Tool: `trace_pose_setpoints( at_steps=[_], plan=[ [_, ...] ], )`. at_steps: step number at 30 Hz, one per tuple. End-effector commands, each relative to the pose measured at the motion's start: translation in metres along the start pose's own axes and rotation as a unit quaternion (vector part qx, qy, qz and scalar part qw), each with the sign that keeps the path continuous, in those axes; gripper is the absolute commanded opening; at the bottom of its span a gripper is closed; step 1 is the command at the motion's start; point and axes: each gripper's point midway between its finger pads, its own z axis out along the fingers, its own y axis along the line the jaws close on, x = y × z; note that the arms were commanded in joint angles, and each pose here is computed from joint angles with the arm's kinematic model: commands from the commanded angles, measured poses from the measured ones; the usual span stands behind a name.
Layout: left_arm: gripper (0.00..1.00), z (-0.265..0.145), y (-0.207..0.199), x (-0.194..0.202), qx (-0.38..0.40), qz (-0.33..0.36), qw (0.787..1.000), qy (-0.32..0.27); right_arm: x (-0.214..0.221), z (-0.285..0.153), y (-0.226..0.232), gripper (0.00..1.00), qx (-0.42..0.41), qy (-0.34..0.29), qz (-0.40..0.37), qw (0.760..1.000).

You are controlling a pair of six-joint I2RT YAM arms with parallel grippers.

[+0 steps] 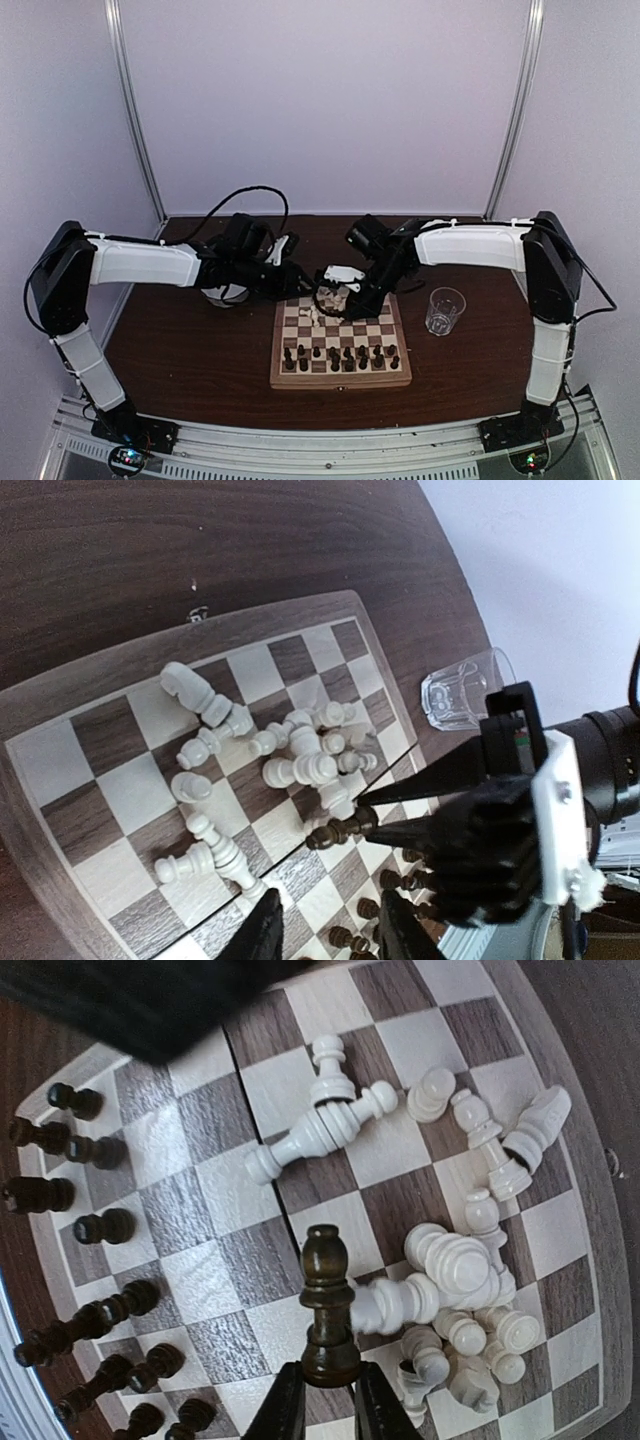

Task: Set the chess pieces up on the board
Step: Pick up the chess pile from the chessboard.

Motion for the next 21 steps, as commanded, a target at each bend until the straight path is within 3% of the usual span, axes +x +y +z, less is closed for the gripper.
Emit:
trace_pose_setpoints(
  at_steps=[1, 9, 21],
  plan=[
    [0.34, 0.010, -0.016, -0.008, 0.063, -0.014, 0.998, -0.010, -0.020, -0.023, 0.009, 0.16, -0.001, -0.050, -0.019, 0.999],
    [0.37, 0.017, -0.025, -0.005, 0.106, -0.041, 0.994, 0.003, -0.026, -0.029, 0.007, 0.15, -0.001, -0.064, -0.017, 0.998],
    [0.37, 0.026, -0.012, 0.005, 0.087, -0.073, 0.993, 0.021, -0.030, -0.040, 0.002, 0.15, 0.003, -0.083, -0.004, 0.997]
  ],
)
